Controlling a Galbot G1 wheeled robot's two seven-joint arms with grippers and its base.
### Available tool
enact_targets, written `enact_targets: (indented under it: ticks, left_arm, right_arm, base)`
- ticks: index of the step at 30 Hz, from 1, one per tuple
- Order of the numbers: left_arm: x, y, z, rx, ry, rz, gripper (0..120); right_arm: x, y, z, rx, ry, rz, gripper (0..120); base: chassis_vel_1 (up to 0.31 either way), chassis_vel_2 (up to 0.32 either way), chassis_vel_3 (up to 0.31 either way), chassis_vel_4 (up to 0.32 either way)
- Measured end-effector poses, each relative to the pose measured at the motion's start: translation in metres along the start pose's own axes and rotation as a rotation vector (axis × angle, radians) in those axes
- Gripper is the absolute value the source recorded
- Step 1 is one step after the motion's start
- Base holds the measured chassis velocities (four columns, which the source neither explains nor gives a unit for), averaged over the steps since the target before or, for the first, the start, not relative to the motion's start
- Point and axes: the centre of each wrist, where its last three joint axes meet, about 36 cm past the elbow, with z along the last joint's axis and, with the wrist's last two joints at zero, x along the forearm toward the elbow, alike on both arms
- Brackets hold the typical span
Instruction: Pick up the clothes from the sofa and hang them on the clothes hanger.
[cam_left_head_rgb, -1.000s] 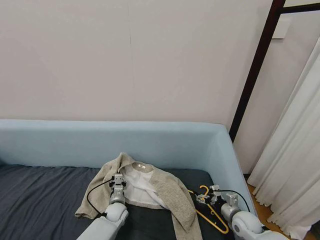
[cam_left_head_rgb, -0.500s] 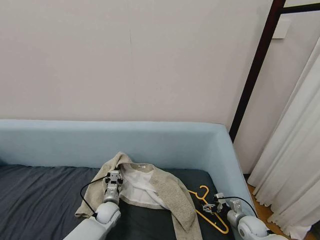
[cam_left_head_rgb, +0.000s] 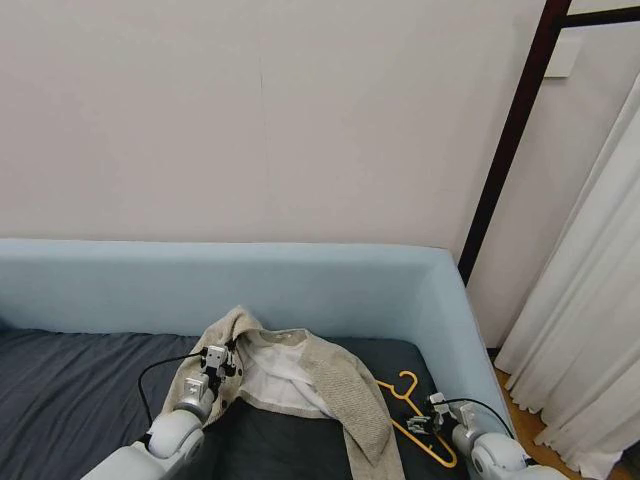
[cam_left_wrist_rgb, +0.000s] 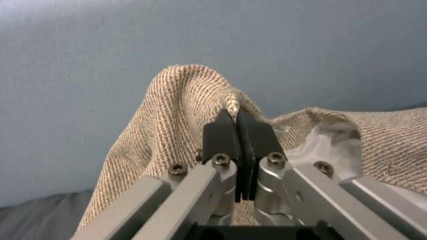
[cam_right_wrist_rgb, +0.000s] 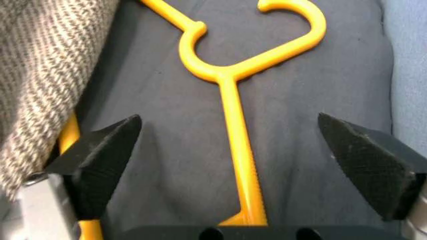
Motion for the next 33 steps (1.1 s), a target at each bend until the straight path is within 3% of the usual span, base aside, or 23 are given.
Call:
enact_targets:
  ticks: [7, 8, 10, 16, 21, 24, 33]
  left_arm:
    - [0.009, 0.003, 0.0, 0.007, -0.009, -0.004, 0]
    - [0.011, 0.005, 0.001, 0.006, -0.011, -0.01, 0]
    - [0.011, 0.004, 0.0, 0.008, -0.013, -0.013, 0]
    - [0.011, 0.002, -0.001, 0.013, -0.017, -0.011, 0]
    - [0.014, -0.002, -0.001, 0.017, -0.015, -0.005, 0]
    - [0.015, -0.002, -0.001, 0.019, -0.017, -0.004, 0]
    - [0.02, -0.006, -0.008, 0.029, -0.034, 0.002, 0]
  right_arm:
    - [-0.005, -0.007, 0.0, -0.057, 0.019, -0.003, 77]
    - [-0.004, -0.008, 0.001, -0.057, 0.023, -0.018, 62]
    - [-0.003, -0.007, 0.003, -0.049, 0.029, -0.025, 52]
    - [-0.001, -0.009, 0.007, -0.026, 0.029, -0.031, 34]
    - [0.002, -0.014, 0.007, -0.014, 0.026, -0.026, 11]
    - [0.003, -0.016, 0.007, -0.01, 0.024, -0.023, 5]
    - [0.011, -0.019, -0.001, 0.006, -0.029, 0.02, 5]
  base:
    - [0.0, 0.0, 0.0, 0.0]
    - [0.0, 0.0, 0.0, 0.0]
    - [0.0, 0.0, 0.0, 0.0]
    - [0.0, 0.0, 0.0, 0.0]
    - [0.0, 0.0, 0.0, 0.0]
    - [0.0, 0.0, 0.0, 0.0]
    - [0.0, 0.0, 0.0, 0.0]
